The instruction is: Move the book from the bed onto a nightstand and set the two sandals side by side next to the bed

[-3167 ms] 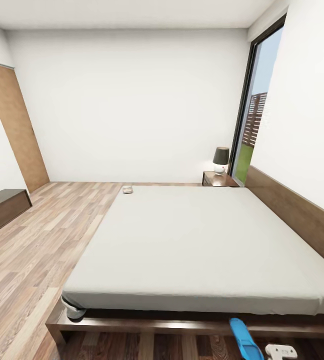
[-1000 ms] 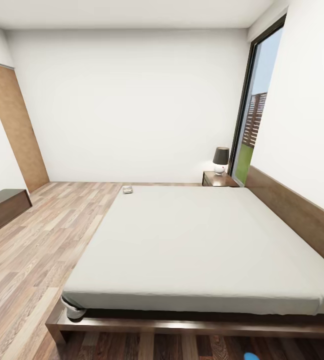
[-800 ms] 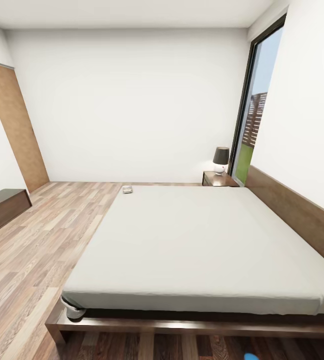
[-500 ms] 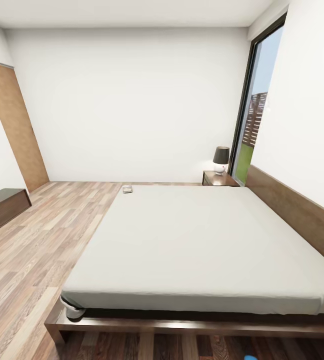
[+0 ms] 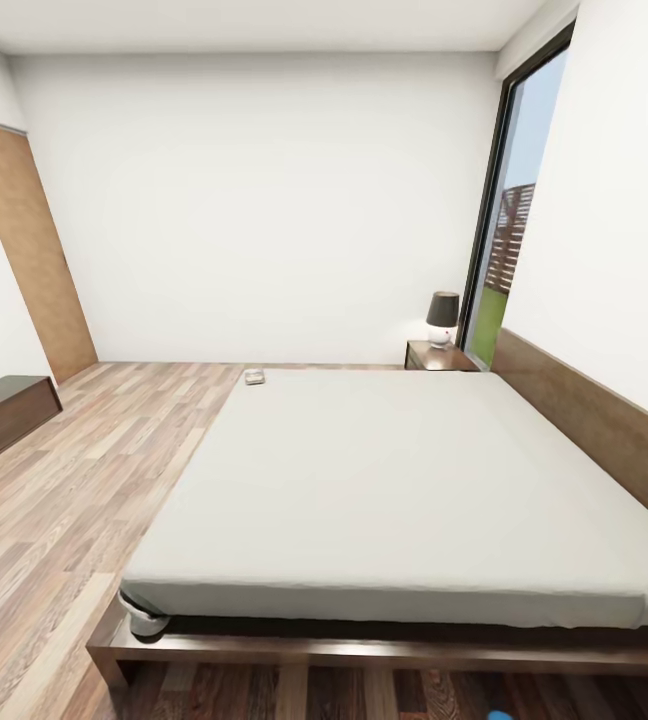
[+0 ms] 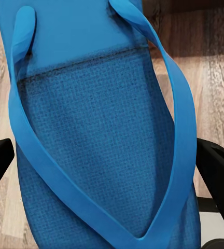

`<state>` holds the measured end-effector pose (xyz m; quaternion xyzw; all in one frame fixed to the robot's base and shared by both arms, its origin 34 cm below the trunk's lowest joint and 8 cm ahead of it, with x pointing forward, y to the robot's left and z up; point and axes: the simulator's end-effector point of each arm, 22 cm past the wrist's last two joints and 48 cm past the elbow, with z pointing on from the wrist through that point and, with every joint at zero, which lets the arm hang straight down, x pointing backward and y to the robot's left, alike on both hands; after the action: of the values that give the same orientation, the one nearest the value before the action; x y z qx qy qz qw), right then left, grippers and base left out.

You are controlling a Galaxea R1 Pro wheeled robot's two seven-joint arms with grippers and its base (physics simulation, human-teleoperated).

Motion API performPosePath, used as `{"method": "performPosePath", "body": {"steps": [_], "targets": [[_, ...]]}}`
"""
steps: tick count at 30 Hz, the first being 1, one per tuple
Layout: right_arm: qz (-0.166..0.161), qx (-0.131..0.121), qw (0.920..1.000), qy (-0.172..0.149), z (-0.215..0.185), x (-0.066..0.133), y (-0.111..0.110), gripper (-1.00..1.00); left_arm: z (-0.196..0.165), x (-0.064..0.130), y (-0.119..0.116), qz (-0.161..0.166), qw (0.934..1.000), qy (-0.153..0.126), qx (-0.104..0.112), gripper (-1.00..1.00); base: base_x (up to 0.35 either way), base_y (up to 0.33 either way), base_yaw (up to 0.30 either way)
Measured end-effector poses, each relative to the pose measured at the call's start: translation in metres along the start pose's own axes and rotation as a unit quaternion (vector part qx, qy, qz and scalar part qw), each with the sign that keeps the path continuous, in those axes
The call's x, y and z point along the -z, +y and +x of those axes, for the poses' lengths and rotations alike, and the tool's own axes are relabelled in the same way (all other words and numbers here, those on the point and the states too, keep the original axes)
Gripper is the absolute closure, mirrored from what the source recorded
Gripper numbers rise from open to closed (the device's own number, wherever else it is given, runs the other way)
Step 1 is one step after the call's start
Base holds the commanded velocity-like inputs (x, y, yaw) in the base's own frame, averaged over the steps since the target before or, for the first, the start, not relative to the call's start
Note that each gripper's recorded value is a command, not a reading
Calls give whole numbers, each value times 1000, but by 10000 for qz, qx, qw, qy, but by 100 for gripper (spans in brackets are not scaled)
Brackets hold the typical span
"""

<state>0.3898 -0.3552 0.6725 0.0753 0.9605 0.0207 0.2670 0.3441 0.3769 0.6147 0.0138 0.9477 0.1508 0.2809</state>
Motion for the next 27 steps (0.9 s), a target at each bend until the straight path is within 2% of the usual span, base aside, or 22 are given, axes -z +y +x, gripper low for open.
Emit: {"method": "performPosePath", "body": {"steps": [27], "targets": [[-25, -11, 10000, 11, 14, -32, 2, 100, 13, -29, -11, 6, 10000, -2, -6, 100, 0, 0, 0]]}}
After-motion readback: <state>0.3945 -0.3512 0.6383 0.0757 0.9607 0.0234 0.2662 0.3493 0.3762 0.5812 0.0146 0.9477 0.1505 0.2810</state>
